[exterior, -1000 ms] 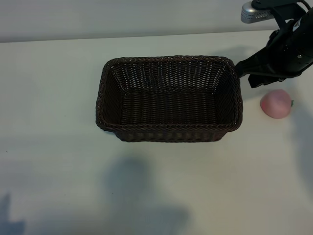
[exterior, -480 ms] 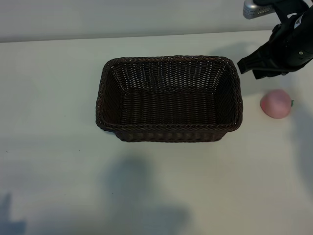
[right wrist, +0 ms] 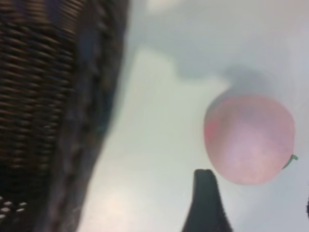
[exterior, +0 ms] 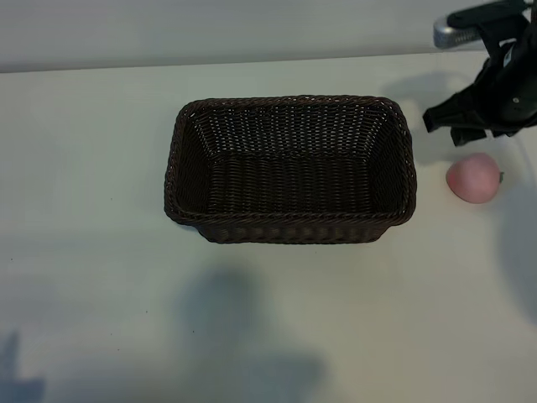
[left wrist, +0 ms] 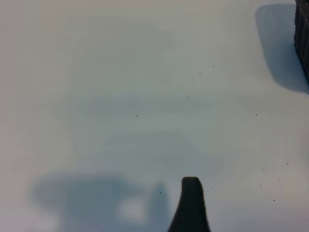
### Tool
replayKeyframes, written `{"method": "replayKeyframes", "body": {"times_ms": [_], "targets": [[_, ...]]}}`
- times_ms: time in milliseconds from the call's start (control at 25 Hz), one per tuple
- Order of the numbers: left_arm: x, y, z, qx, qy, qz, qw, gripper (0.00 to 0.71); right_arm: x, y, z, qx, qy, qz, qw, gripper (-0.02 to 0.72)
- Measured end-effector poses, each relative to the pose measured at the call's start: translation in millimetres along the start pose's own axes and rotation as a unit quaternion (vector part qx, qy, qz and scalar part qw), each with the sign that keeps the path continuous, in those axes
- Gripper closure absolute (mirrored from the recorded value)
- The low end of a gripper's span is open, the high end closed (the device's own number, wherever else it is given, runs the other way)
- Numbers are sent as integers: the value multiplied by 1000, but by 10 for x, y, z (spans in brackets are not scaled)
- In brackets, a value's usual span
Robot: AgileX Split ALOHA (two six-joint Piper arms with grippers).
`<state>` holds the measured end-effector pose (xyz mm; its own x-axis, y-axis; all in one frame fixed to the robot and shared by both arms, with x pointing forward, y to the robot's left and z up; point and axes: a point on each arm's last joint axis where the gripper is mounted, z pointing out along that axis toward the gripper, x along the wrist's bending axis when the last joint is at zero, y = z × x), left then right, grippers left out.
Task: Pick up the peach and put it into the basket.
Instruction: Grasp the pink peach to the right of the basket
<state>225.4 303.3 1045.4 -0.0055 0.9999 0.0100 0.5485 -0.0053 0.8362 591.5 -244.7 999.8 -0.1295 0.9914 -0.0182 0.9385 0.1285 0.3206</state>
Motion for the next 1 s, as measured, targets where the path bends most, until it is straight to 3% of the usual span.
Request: {"method": "replayKeyframes", "body": {"times_ms": [680,840,1000], "targets": [[-1,0,0,0,3,-2,1000,115,-141,-28,695,55,-1,26,998,178],[-1,0,0,0,3,-2,1000,115,-145,-36,777,59,-2,31,998,283],[-1,-1,2,0,3,-2,1000,115,-148,-46,817,64,-3,36,997,521]]}}
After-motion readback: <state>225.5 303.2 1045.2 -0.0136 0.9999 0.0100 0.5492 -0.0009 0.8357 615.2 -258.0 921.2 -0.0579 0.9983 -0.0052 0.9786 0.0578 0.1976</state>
